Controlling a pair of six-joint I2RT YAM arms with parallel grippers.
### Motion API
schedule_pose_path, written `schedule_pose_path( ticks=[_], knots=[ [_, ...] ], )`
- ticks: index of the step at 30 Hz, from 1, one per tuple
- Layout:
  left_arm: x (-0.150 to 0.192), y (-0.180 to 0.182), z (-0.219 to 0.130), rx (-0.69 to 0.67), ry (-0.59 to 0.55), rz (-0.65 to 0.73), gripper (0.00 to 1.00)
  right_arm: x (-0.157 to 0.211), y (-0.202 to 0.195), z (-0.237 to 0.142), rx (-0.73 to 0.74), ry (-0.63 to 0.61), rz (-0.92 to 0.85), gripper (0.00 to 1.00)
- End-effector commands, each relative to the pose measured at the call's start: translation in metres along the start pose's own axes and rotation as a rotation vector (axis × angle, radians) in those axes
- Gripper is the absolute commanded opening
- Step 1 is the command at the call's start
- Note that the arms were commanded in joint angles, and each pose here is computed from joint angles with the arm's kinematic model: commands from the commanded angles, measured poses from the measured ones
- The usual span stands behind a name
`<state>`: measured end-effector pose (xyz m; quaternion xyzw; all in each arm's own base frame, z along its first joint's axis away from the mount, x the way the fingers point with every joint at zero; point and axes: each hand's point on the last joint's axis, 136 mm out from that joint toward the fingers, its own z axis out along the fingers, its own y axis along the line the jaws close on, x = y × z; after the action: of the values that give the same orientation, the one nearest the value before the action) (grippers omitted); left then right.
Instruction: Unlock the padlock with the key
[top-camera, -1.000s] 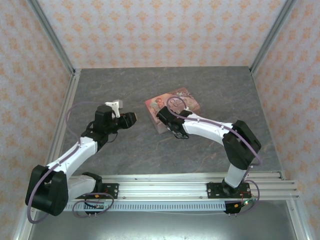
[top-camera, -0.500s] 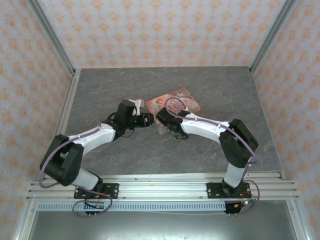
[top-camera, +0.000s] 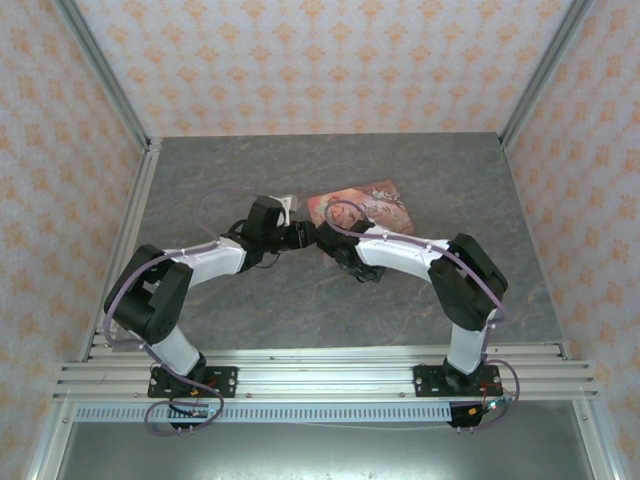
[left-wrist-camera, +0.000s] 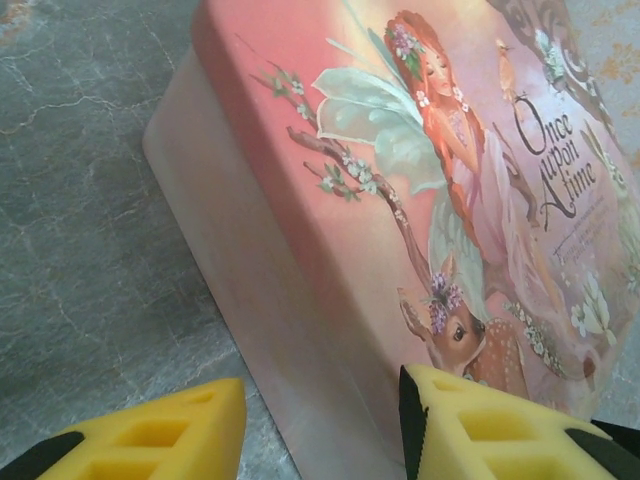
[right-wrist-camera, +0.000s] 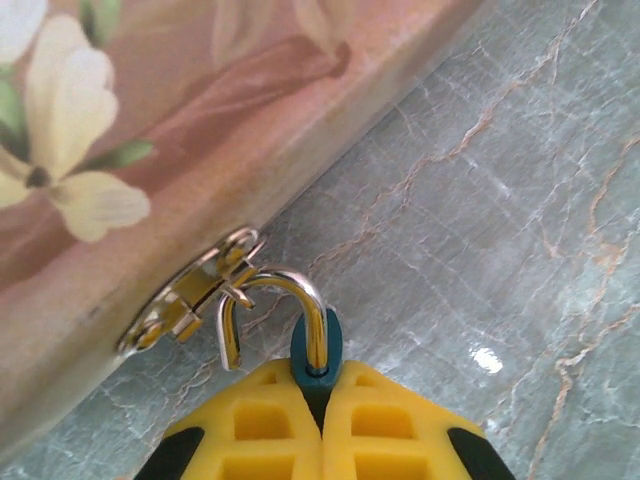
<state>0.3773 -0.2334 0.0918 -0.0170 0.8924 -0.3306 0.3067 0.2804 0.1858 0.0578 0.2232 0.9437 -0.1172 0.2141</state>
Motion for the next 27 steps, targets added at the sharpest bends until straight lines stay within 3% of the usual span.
schedule_pose_path(
  ticks=[1,8,12,19,27],
  knots=[
    [0.008,0.018,0.009,-0.071,0.014,-0.002,0.44,-0.022,-0.021,-0.012,0.114,-0.103,-0.086,0.00],
    [0.019,0.026,0.008,-0.085,0.027,-0.011,0.42,-0.034,-0.035,-0.018,0.184,-0.159,-0.134,0.00],
    [0.019,0.024,-0.004,-0.089,0.008,-0.008,0.42,-0.033,-0.004,-0.020,0.037,-0.150,-0.241,0.00],
    [0.002,0.034,-0.070,-0.228,-0.110,0.053,0.44,-0.020,0.042,-0.034,-0.172,-0.142,-0.549,0.00],
    [-0.018,0.067,-0.148,-0.361,-0.240,-0.030,0.46,0.006,0.091,-0.049,-0.287,-0.148,-0.874,0.00]
  ],
)
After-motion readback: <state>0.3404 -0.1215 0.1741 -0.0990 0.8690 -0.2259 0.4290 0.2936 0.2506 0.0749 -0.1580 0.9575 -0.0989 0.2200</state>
